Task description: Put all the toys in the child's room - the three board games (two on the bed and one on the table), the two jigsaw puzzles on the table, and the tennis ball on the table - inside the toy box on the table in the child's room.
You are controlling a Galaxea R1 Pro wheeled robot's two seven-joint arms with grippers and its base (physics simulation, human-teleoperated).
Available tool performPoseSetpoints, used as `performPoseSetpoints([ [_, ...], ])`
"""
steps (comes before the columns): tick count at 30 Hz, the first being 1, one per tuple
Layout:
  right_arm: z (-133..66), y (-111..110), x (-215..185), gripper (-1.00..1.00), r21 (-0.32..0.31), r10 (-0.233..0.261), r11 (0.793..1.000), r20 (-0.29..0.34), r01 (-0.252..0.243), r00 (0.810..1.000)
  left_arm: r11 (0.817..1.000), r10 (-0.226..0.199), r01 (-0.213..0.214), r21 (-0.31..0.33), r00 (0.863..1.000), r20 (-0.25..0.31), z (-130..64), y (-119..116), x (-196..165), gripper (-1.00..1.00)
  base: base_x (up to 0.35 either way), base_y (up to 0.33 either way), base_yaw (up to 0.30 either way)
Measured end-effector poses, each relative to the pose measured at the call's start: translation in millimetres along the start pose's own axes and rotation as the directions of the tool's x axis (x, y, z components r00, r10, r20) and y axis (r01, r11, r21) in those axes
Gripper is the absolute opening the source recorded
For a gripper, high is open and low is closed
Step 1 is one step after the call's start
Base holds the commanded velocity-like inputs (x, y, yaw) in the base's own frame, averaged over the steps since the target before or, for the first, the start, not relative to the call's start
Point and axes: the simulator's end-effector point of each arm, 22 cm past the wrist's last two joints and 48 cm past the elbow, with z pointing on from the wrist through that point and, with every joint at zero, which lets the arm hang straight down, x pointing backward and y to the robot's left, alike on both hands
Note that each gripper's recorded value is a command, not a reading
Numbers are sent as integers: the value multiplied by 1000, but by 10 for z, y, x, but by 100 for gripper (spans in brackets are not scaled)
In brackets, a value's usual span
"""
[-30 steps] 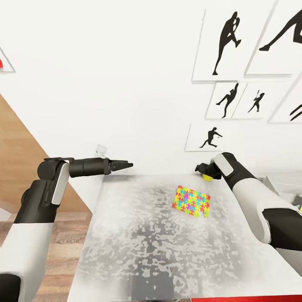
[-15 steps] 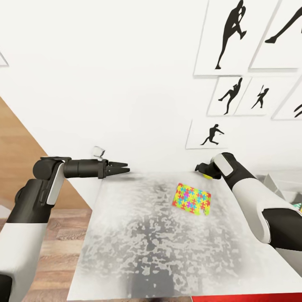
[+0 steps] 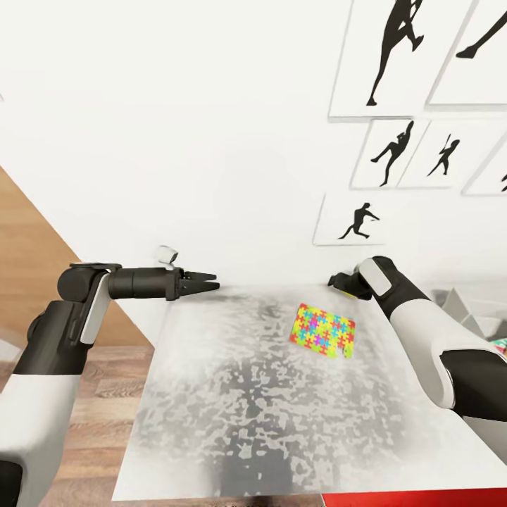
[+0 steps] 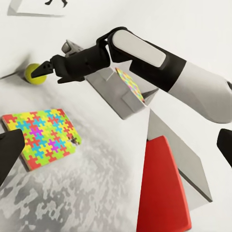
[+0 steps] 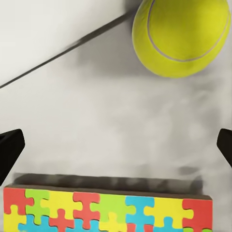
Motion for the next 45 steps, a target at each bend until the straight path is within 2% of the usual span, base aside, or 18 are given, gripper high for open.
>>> performPoseSetpoints([
  [10,115,-34,18,100,13,7,1000,14,-7,1000,1000,-16,16,0,1000,-5,24,78,60,100,0,0,0],
  [25,262,-122,104,100,27,11,1000,-9,-10,1000,999,-40,40,1,999,-11,55,189,148,100,0,0,0],
  [45,442,-124,270,100,31,8,999,-48,-6,999,998,-69,69,0,997,-17,83,329,255,100,0,0,0],
])
